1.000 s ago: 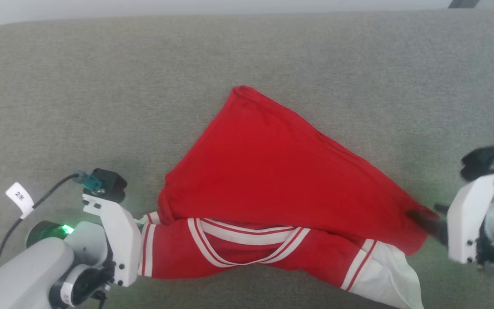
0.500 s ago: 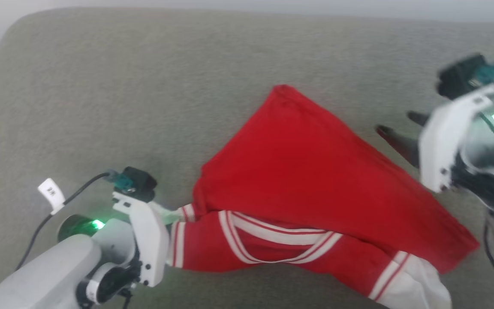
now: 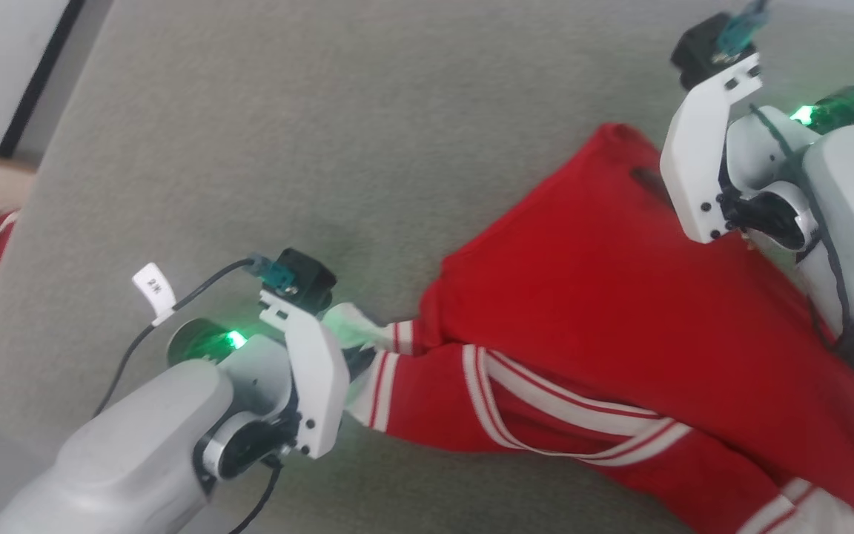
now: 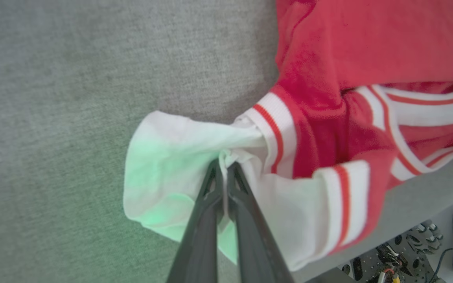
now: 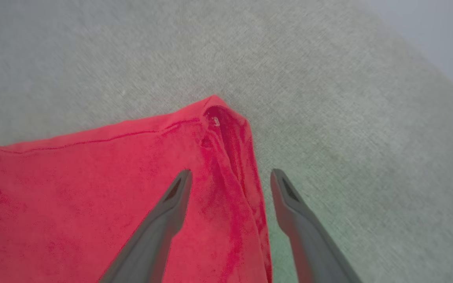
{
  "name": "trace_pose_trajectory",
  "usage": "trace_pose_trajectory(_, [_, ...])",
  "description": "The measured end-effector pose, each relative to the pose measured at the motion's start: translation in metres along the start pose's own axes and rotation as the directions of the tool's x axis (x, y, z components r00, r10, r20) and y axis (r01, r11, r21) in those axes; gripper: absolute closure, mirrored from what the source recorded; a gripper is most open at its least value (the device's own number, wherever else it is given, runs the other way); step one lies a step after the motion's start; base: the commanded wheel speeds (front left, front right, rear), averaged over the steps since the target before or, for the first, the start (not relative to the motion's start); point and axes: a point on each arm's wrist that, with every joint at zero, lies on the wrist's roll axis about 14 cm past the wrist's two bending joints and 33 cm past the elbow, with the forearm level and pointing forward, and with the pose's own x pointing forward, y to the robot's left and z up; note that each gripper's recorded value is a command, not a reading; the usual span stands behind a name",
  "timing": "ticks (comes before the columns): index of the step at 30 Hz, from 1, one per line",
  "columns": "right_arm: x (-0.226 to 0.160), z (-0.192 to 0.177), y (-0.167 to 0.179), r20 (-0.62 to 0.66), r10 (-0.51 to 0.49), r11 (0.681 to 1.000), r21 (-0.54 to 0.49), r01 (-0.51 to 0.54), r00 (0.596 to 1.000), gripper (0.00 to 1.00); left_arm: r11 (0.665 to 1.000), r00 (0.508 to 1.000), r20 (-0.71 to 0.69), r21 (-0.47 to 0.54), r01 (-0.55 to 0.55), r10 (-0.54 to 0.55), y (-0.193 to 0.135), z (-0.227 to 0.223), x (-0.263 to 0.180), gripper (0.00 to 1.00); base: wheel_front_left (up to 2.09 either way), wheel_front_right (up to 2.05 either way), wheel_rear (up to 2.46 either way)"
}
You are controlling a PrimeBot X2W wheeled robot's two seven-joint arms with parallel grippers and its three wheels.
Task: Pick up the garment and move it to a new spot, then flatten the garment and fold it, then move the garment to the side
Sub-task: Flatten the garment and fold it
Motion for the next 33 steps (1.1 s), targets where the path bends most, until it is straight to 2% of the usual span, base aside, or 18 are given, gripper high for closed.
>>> trace_pose_trajectory(8, [0.044,-0.039,0.003,-0.260,0.026,0.998,-0.048,-0.039,0.965,0.00,0.999,1.000,-0.001,-0.044,-0.019,0.019,0.014,-0.006,0.007,1.00,0.00,0.00,0.00])
trace_pose_trajectory(9, [0.047,-0.042,0.002,-0.277,0.037,0.999,-0.018,-0.044,0.960,0.46,0.998,1.000,-0.003,-0.050,-0.023,0.023,0.016,-0.007,0.008,1.00,0.00,0.00,0.00])
trace_pose_trajectory(10, [0.048,-0.042,0.004,-0.289,0.044,0.998,-0.021,-0.052,0.956,1.00,0.998,1.000,-0.006,-0.053,-0.022,0.022,0.017,-0.008,0.008,1.00,0.00,0.00,0.00])
trace_pose_trajectory(15, [0.046,-0.039,0.005,-0.280,0.052,0.998,-0.021,-0.060,0.959,1.00,0.998,0.999,0.009,-0.062,-0.031,0.032,0.023,-0.004,0.010,1.00,0.00,0.00,0.00])
trace_pose_trajectory(20, [0.031,-0.027,-0.001,-0.213,0.035,0.999,-0.008,-0.038,0.976,1.00,0.996,0.996,0.033,-0.053,-0.075,0.077,0.039,0.013,0.001,1.00,0.00,0.00,0.00])
trace_pose_trajectory(28, [-0.028,0.008,-0.033,-0.040,-0.072,0.997,0.001,0.072,0.997,1.00,0.981,0.966,0.182,0.037,-0.191,0.182,0.062,0.097,-0.042,1.00,0.00,0.00,0.00])
trace_pose_trajectory(33, [-0.079,0.029,-0.051,0.073,-0.150,0.989,-0.004,0.151,0.986,1.00,0.964,0.926,0.320,0.102,-0.245,0.202,0.056,0.164,-0.081,1.00,0.00,0.00,0.00])
